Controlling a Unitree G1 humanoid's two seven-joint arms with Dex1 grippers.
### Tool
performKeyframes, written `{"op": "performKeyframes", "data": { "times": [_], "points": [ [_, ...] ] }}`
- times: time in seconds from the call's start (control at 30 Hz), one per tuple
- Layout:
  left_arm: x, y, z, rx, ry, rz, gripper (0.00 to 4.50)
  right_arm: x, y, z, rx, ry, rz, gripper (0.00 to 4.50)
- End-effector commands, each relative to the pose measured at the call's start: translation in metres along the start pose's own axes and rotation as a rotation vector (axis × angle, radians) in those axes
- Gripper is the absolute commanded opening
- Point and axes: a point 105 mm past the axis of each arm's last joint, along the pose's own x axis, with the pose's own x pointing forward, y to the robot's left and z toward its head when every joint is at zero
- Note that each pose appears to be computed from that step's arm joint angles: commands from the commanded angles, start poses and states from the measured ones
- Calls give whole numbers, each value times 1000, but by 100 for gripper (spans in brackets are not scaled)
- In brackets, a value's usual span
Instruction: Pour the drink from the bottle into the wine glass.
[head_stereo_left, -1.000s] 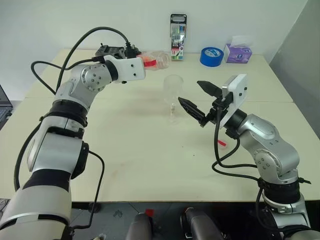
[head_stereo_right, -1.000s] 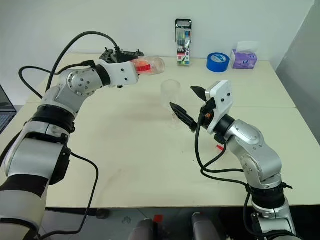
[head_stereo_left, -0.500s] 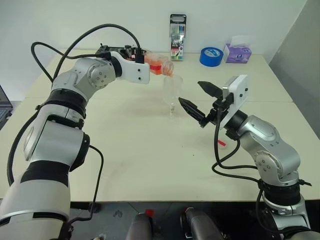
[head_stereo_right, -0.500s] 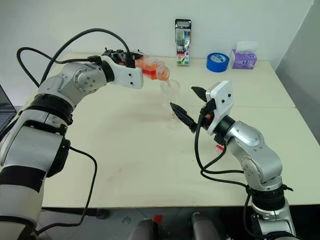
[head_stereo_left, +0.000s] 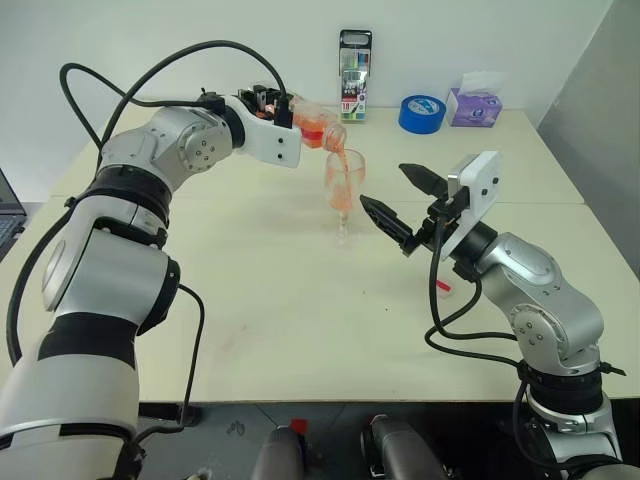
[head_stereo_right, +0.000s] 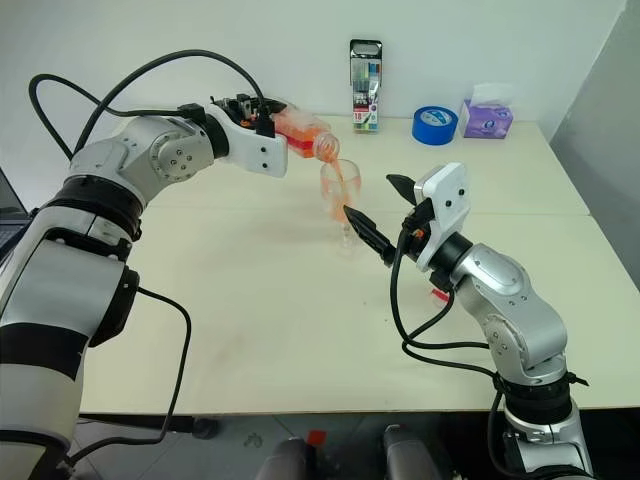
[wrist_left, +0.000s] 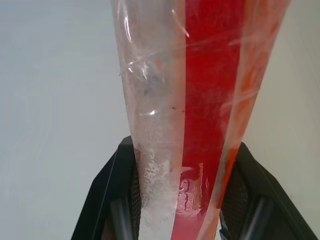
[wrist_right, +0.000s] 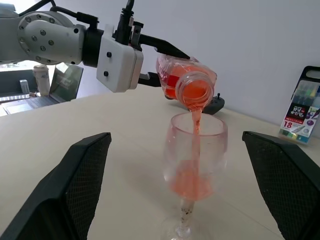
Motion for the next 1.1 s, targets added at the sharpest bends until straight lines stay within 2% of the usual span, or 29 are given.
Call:
{"op": "performKeyframes", "data": {
  "times": [0.03,0.77,1.03,1.1],
  "points": [
    [-5,28,-5,42,15,70,167,-3,1,14,-27,-50,-6,450],
    [-4,29,-6,41,29,68,167,-4,-1,12,-27,-44,-12,450],
    [-2,23,-3,-198,-8,52,167,-4,0,12,-25,-42,-10,450],
    [-2,24,-1,-321,-32,60,167,-4,1,12,-25,-42,-7,450]
  ]
}}
